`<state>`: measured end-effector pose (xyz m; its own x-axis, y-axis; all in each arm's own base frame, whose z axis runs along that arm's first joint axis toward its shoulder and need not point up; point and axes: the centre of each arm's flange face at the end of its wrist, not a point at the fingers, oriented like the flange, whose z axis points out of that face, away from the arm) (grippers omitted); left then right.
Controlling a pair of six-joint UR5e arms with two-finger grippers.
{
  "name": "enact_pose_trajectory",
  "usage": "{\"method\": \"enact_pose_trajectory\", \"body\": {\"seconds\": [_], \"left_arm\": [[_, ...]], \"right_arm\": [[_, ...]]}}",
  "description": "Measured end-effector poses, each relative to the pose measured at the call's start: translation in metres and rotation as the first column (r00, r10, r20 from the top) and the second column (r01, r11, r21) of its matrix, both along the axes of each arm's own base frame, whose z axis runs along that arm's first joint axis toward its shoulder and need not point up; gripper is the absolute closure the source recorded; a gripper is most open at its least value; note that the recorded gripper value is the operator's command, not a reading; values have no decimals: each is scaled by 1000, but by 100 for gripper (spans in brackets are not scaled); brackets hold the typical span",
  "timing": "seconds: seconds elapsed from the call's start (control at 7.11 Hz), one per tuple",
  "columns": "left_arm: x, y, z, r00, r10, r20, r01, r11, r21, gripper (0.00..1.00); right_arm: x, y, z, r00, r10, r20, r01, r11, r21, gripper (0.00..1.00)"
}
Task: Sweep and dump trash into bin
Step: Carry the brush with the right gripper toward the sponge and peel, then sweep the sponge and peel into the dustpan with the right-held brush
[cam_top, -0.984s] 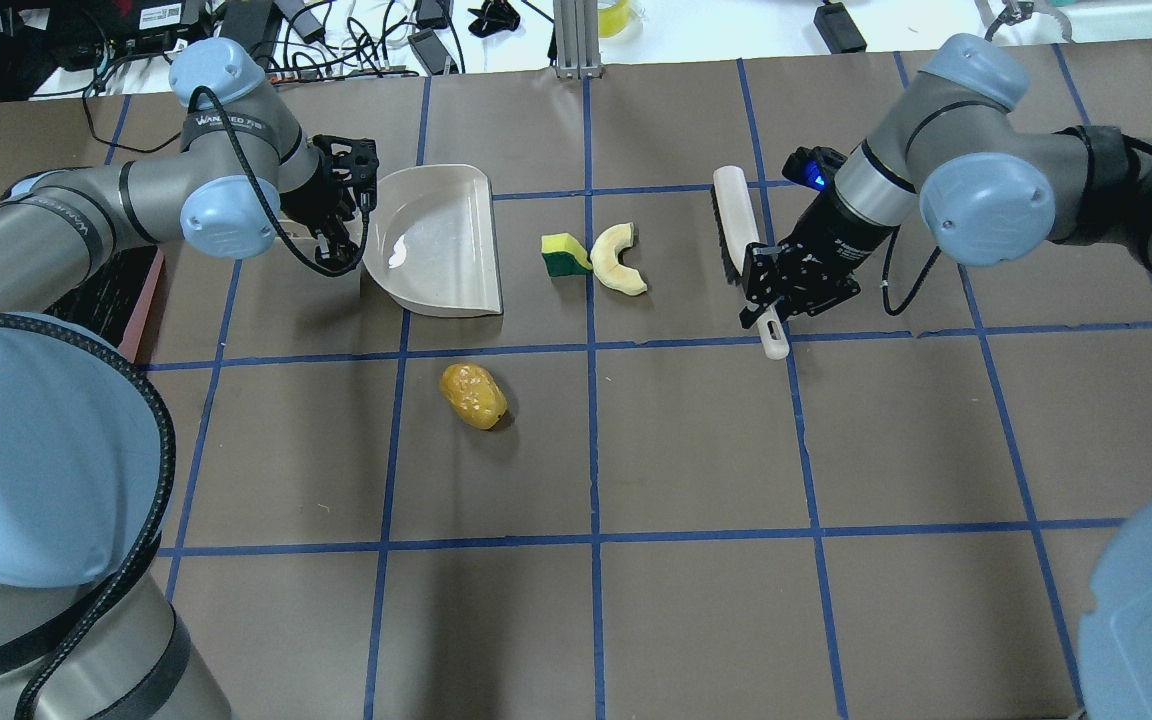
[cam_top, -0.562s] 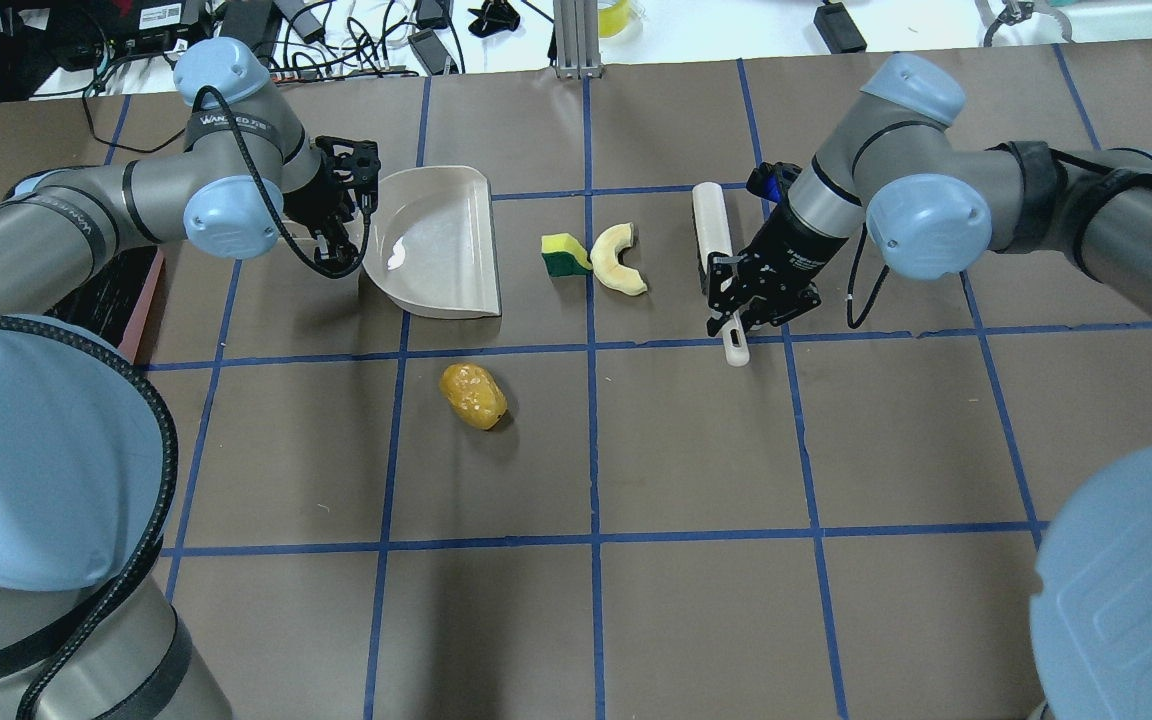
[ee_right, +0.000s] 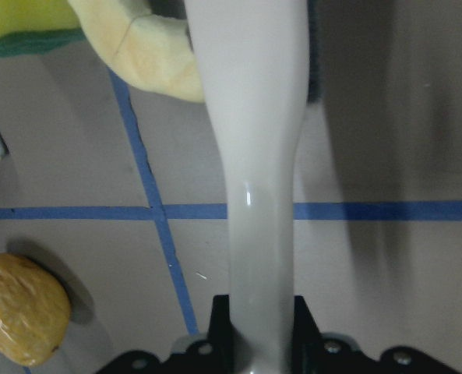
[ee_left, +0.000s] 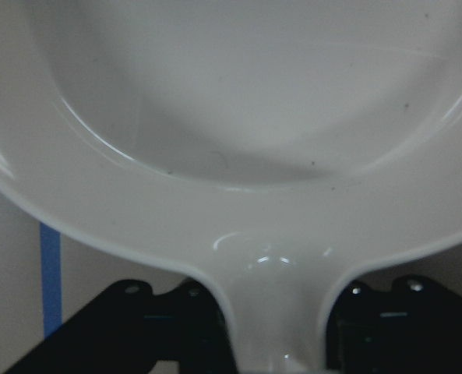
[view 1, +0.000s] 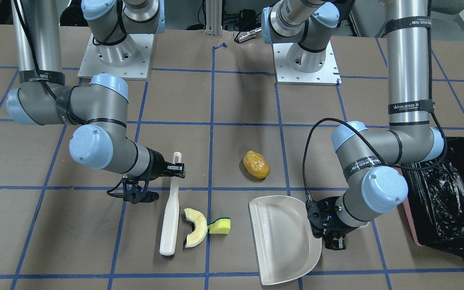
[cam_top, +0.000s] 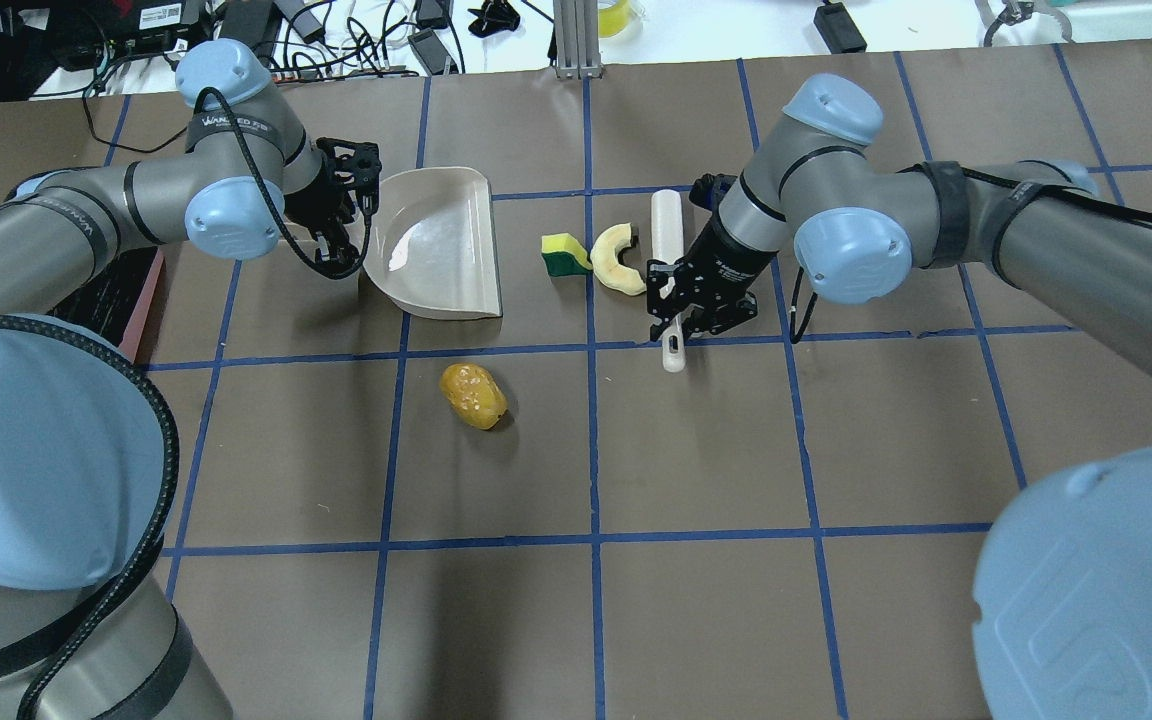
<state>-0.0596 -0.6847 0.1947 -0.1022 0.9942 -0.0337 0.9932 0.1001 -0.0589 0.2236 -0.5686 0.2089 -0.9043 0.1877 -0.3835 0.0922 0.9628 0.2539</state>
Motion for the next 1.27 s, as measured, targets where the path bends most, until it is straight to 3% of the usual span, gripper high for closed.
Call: {"method": "enact_pose_trajectory", "body": {"seconds": [0.7, 1.27], "left_arm": [[-1, 0, 5, 1000, 6, 0, -6, 1000, -8, 100], [-12, 1, 14, 1000, 9, 0, -9, 1000, -18, 100]], "right_arm": [[161, 3, 10, 993, -118, 18, 117, 993, 29, 100], [226, 13, 12, 977, -203, 70, 200, 979, 49, 100]]}}
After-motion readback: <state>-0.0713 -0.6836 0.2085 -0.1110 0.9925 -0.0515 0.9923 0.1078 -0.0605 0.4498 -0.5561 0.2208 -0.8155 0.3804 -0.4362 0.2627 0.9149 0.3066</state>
